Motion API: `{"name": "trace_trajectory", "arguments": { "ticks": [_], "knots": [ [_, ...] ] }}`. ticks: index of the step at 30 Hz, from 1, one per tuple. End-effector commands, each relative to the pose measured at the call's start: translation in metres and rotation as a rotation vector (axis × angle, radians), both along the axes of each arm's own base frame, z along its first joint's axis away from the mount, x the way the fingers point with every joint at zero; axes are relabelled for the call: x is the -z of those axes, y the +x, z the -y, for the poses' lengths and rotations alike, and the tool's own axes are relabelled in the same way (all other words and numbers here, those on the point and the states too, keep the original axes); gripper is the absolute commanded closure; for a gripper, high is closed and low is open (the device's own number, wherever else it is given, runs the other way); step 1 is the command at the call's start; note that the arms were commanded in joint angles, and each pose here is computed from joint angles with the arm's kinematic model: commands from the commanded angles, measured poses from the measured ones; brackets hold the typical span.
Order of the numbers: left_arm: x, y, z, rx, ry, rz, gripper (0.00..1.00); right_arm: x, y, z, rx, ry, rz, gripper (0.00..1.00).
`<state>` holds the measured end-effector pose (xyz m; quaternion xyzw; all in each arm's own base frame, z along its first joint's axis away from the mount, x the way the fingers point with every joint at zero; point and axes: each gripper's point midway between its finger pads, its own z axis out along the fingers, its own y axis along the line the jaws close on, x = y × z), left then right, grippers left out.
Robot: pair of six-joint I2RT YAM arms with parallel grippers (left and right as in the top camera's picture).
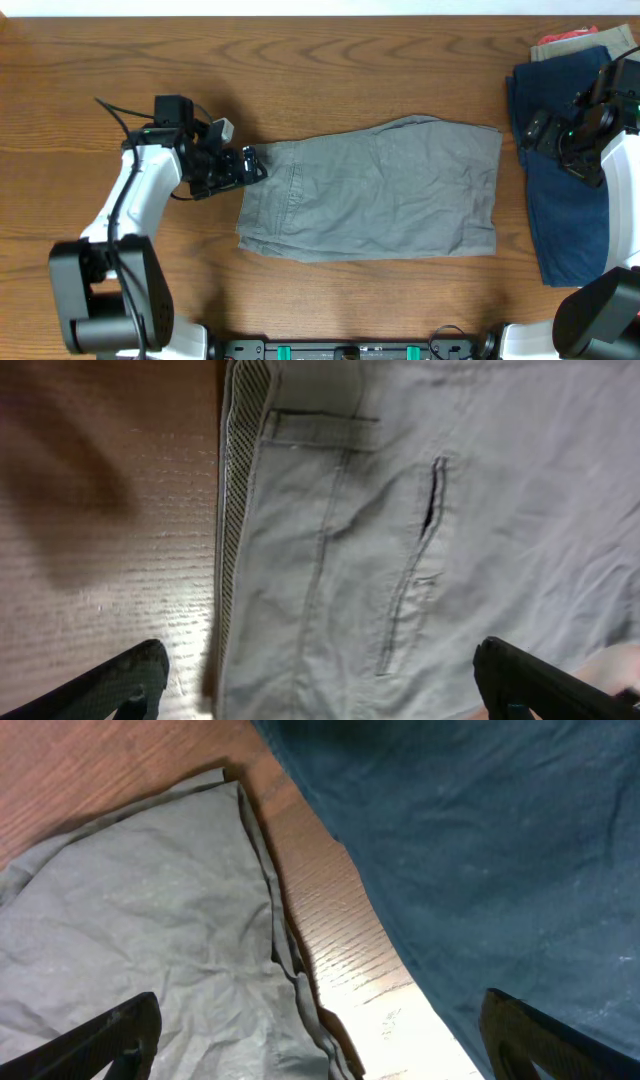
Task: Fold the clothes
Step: 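Reach the left gripper to the left edge of the grey shorts and grasp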
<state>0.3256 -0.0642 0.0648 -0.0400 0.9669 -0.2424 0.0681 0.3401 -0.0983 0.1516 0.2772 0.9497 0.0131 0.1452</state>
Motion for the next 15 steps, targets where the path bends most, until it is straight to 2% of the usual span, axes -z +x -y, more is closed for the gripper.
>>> {"name": "trace_trajectory", "arguments": {
  "ticks": [1,8,15],
  "knots": [
    [0.007,0.001,-0.006,0.106,0.048,0.043,0.02,-0.001,0.001,0.003,-0.005,-0.011,0.002,0.01],
    [0.028,-0.003,-0.012,0.146,0.084,0.005,0.02,-0.001,0.001,0.003,-0.005,-0.011,0.002,0.01],
    [0.046,-0.009,-0.001,0.164,0.01,-0.057,0.02,-0.001,0.001,0.003,-0.005,-0.011,0.002,0.01]
  ]
}}
